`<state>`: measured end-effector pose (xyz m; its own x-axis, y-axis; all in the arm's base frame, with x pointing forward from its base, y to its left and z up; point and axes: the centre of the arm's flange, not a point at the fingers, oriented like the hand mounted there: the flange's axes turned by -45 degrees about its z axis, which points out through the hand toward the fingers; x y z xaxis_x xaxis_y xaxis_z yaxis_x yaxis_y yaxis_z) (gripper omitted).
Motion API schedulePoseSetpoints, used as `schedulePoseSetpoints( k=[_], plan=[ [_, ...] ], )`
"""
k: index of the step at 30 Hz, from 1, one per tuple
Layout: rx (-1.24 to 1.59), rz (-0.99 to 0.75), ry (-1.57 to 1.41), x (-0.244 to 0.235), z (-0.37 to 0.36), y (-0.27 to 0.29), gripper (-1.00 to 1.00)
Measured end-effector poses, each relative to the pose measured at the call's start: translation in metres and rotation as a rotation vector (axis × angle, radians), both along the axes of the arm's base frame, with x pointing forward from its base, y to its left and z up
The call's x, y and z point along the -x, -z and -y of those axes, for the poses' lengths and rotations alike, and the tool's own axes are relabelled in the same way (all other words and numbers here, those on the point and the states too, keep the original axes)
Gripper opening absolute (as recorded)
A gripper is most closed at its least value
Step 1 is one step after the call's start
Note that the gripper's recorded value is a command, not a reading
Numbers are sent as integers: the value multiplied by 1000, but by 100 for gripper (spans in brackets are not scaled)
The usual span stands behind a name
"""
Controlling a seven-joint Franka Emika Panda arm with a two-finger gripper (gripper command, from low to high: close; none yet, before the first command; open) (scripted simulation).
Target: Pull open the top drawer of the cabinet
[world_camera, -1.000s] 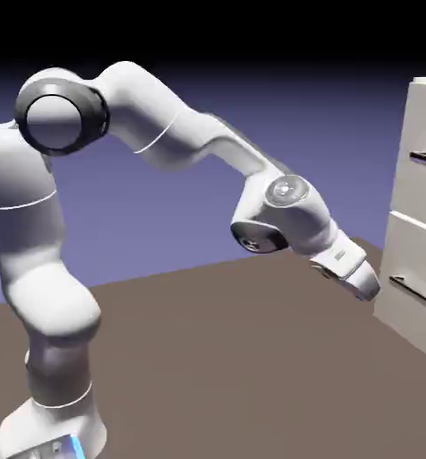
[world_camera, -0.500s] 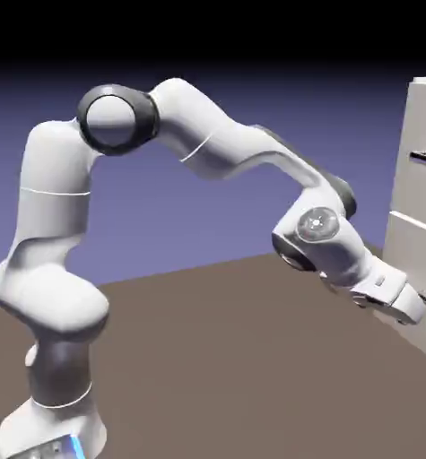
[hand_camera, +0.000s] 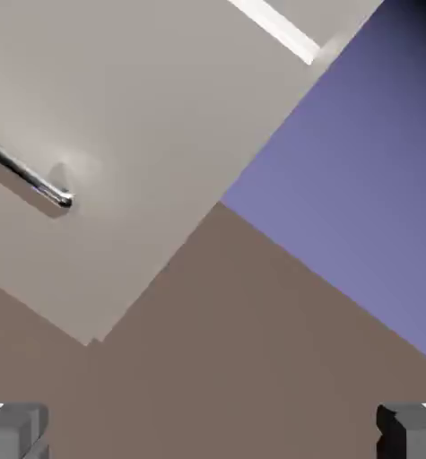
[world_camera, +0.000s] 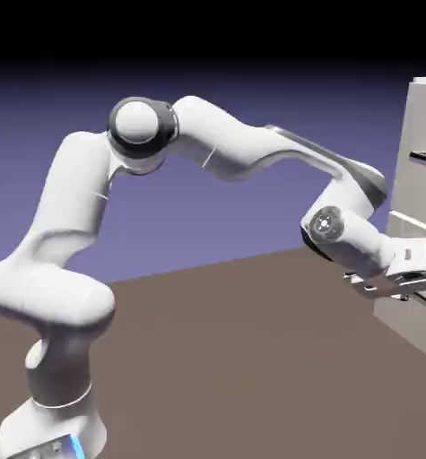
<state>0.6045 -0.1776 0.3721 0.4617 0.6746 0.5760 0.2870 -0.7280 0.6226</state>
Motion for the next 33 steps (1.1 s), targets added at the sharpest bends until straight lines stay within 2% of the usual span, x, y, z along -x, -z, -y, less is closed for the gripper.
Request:
schedulePoseSetpoints(
  k=[10,19,27,28,33],
  plan=[
    [385,228,-172,-48,-54,-60,0],
    [765,480,-344,-84,-155,-125,0],
    [766,480,-344,-131,-155,-125,0],
    [766,480,-344,-134,-155,-125,-100],
    [766,480,-344,-116,-155,-125,-100]
  ],
)
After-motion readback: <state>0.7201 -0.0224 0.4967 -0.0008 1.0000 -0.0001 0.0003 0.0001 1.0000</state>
